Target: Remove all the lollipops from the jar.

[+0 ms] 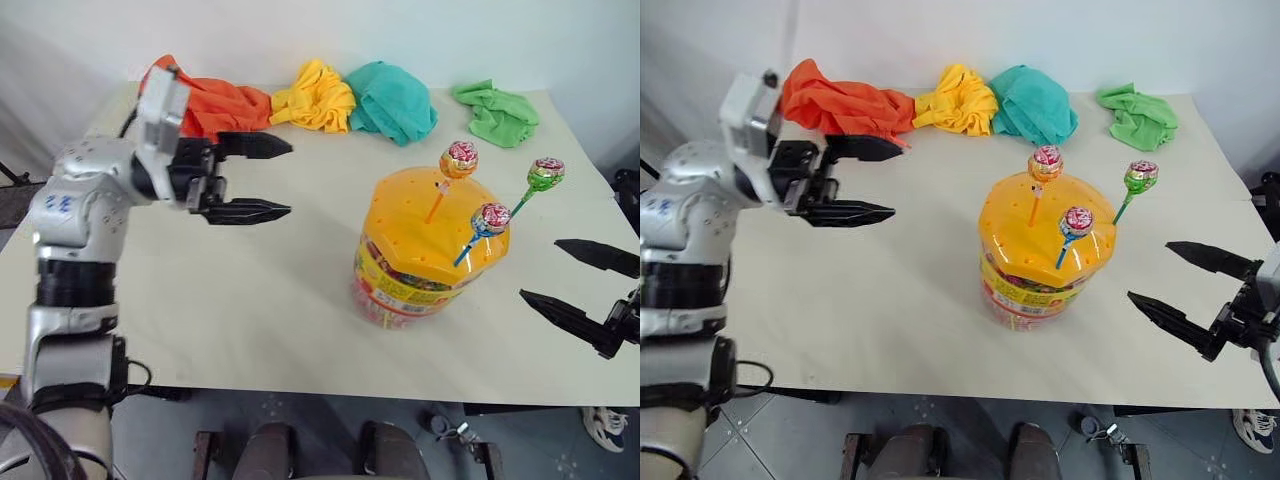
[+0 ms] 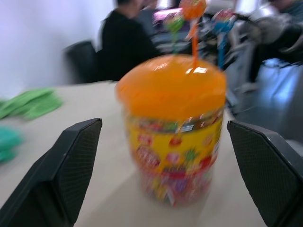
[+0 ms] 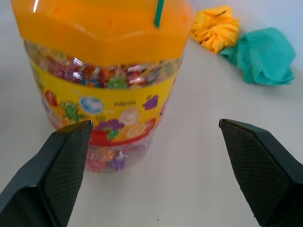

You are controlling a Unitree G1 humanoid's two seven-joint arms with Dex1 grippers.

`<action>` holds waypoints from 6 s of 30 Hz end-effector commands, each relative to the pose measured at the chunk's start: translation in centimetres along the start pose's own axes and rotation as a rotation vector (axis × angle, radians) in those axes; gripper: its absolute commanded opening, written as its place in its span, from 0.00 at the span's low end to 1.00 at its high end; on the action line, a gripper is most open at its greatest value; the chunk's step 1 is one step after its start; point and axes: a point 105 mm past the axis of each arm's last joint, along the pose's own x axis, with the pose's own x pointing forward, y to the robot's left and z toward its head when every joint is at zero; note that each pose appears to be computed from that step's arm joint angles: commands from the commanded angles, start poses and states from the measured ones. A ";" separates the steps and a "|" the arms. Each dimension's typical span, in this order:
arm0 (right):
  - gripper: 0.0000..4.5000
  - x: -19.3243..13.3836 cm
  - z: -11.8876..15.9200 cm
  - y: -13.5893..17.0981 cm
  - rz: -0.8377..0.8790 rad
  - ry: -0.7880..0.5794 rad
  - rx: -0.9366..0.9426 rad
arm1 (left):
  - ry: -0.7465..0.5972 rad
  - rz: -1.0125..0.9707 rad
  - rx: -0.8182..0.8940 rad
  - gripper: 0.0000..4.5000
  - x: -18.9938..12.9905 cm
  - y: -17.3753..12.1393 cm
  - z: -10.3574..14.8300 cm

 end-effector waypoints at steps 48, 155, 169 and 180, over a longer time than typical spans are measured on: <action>1.00 -2.1 3.9 0.1 -0.192 -0.125 -0.025 | -0.268 -0.432 0.029 0.01 14.1 0.2 5.7; 0.37 7.0 8.2 5.3 0.346 -0.138 -0.022 | -0.119 -0.246 -0.046 1.00 -3.7 -4.1 0.4; 0.01 6.3 12.1 3.8 0.297 -0.289 -0.065 | -0.138 -0.283 -0.057 1.00 -2.8 -4.0 0.4; 0.01 2.0 14.6 0.8 -0.013 -0.230 -0.085 | -0.091 -0.269 -0.064 1.00 -2.7 -3.6 -0.4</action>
